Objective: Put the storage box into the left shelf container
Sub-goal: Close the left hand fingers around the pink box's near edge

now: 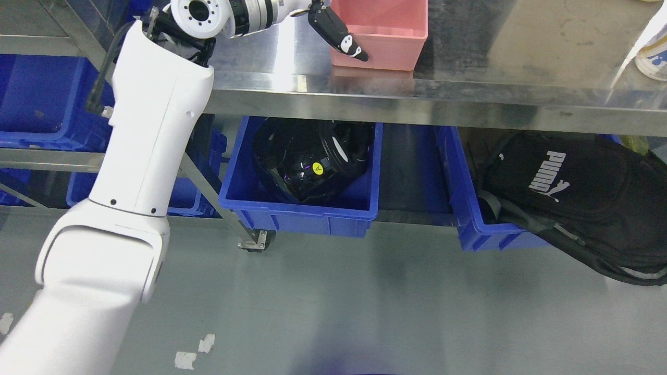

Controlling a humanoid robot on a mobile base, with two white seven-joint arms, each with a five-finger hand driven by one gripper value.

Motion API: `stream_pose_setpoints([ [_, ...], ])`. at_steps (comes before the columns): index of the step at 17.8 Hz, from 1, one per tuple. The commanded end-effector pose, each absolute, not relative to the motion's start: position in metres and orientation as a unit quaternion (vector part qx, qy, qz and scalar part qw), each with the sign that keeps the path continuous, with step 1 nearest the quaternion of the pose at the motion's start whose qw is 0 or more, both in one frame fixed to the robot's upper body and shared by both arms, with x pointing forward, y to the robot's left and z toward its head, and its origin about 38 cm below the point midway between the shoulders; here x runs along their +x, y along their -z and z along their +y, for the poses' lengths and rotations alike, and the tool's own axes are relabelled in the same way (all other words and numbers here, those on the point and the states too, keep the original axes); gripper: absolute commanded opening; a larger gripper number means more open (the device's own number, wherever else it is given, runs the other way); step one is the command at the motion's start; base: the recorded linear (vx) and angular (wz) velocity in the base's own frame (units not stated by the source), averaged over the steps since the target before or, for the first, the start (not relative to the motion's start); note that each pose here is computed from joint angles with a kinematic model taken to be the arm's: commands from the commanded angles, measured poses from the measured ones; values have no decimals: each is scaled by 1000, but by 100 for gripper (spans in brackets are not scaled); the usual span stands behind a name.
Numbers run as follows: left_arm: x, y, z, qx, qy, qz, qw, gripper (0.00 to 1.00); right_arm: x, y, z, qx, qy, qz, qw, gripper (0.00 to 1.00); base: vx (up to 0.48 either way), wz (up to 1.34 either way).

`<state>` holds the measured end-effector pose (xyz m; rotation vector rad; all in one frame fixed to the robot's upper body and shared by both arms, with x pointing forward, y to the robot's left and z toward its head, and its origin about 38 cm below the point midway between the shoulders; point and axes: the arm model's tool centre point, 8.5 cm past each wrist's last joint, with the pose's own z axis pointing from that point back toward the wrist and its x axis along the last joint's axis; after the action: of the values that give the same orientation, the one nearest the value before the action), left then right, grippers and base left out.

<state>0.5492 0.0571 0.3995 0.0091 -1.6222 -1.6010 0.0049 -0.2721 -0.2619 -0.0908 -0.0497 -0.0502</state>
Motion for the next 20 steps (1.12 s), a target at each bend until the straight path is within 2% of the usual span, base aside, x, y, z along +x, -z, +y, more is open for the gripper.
stream_pose_setpoints([
  [1, 553, -374, 43, 3, 663, -610, 434, 90, 13, 261, -284, -55, 35, -37, 997, 100, 0, 0],
  [4, 552, -372, 41, 3, 669, -607, 429, 88, 14, 261, -284, -55, 35, -38, 997, 100, 0, 0],
  [15, 560, -358, 59, -11, 675, -573, 465, 50, 14, 261, -284, -55, 35, -37, 997, 100, 0, 2],
  [17, 562, -365, 67, -17, 659, -591, 465, 38, 14, 261, -284, -55, 35, -37, 997, 100, 0, 0],
  [19, 566, -371, 82, -29, 641, -618, 454, 14, 13, 261, -284, -55, 35, -37, 997, 100, 0, 0],
  [20, 567, -371, 90, -36, 630, -634, 447, 6, 13, 261, -284, -55, 35, -37, 997, 100, 0, 0],
])
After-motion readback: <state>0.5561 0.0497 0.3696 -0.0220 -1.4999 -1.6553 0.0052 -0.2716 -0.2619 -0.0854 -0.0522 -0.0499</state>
